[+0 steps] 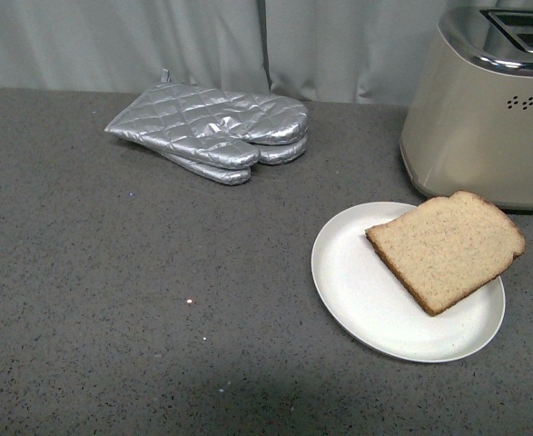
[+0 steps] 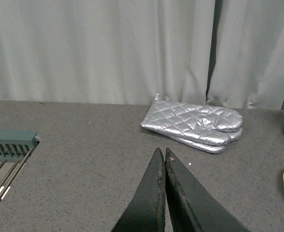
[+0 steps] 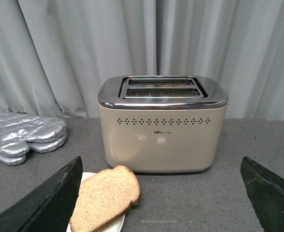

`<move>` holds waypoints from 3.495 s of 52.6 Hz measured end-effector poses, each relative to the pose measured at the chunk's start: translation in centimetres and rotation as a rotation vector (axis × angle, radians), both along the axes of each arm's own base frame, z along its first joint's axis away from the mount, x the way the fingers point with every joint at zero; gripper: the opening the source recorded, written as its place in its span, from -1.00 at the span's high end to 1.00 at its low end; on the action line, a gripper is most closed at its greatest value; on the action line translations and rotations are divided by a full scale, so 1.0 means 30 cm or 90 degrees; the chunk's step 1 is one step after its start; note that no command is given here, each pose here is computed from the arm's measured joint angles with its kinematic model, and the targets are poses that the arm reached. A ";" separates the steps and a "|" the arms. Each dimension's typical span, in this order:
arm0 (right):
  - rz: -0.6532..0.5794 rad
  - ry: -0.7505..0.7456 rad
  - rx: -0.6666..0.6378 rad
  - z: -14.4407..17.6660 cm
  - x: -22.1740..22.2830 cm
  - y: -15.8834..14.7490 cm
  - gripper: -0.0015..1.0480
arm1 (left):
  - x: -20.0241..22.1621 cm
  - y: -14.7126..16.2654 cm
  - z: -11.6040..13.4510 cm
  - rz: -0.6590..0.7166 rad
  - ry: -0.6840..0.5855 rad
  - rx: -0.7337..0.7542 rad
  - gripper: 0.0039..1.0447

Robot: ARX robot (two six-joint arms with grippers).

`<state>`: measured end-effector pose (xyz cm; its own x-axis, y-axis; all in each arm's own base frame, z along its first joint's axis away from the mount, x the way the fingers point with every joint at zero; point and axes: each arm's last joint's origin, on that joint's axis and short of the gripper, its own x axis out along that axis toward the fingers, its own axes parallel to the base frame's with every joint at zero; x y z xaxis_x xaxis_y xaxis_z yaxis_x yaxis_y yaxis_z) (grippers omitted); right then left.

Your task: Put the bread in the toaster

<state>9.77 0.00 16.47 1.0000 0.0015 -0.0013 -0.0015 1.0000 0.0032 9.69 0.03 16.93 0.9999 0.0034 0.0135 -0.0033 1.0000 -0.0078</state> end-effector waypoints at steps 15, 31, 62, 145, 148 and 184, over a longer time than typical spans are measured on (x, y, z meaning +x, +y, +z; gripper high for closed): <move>0.010 0.040 0.029 -0.001 0.000 0.000 -0.82 | 0.000 0.000 0.000 0.000 -0.001 0.000 0.44; -0.240 0.322 0.373 -0.124 0.156 -0.062 -0.82 | 0.000 0.000 0.000 0.000 -0.001 0.000 -0.77; -0.271 0.342 0.430 -0.316 0.285 -0.028 -0.82 | 0.000 0.000 0.000 -0.001 -0.001 0.002 -0.88; -0.181 0.369 0.440 -0.424 0.603 0.073 -0.82 | 0.000 0.000 0.000 -0.001 -0.001 0.002 -0.88; -0.178 0.369 0.439 -0.423 0.609 0.079 -0.82 | 0.000 0.000 0.000 -0.001 -0.001 0.002 -0.88; -0.188 0.380 0.435 -0.440 0.658 0.101 -0.82 | 0.000 0.000 0.000 -0.001 -0.001 0.002 -0.88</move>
<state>29.51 3.05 3.26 0.7948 -0.0624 -0.6037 0.4419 0.7413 0.5052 9.68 0.03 16.94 0.9999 0.0023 0.0147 -0.0022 1.0000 -0.0048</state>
